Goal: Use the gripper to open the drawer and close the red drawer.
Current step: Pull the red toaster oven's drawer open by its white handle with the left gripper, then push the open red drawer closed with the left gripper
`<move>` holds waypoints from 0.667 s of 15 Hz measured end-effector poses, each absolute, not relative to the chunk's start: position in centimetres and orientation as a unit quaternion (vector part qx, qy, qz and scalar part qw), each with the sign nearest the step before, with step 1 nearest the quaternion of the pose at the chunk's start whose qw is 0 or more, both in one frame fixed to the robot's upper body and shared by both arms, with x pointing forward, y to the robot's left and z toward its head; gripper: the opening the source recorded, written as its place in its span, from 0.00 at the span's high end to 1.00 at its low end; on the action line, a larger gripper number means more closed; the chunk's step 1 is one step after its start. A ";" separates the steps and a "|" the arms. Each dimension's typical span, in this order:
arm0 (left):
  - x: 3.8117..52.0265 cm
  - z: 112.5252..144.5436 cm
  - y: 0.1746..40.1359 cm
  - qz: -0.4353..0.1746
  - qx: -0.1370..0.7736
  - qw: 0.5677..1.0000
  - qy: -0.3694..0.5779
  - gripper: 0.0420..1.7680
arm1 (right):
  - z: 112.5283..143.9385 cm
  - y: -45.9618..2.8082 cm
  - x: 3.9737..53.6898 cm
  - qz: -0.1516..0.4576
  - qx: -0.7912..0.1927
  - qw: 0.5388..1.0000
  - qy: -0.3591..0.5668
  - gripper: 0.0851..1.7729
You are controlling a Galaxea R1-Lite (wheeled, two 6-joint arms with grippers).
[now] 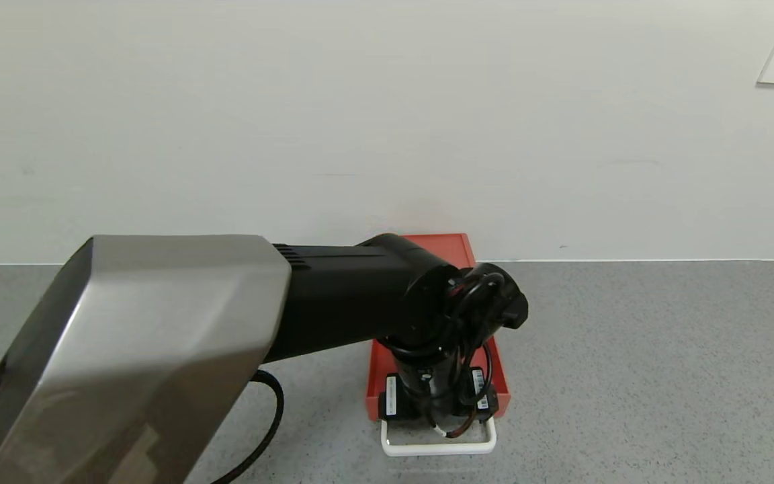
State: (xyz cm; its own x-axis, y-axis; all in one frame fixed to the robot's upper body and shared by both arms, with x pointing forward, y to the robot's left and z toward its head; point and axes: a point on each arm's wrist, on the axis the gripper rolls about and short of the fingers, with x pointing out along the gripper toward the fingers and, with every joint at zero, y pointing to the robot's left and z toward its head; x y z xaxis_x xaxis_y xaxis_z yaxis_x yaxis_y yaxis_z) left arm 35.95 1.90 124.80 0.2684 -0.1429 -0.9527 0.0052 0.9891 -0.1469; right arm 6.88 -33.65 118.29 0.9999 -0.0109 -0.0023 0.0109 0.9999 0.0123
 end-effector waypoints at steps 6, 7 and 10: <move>36.1 129.2 5.5 -0.064 -0.072 0.796 0.597 0.01 | 118.3 -33.7 6.9 -0.005 0.006 1.000 0.001 0.04; 36.1 130.3 6.4 -0.086 -0.075 0.793 0.599 0.01 | 118.3 -33.7 6.9 -0.005 0.006 1.000 0.001 0.04; 35.6 133.6 9.9 -0.141 -0.091 0.789 0.591 0.01 | 118.3 -33.6 6.9 -0.005 0.006 1.000 0.000 0.04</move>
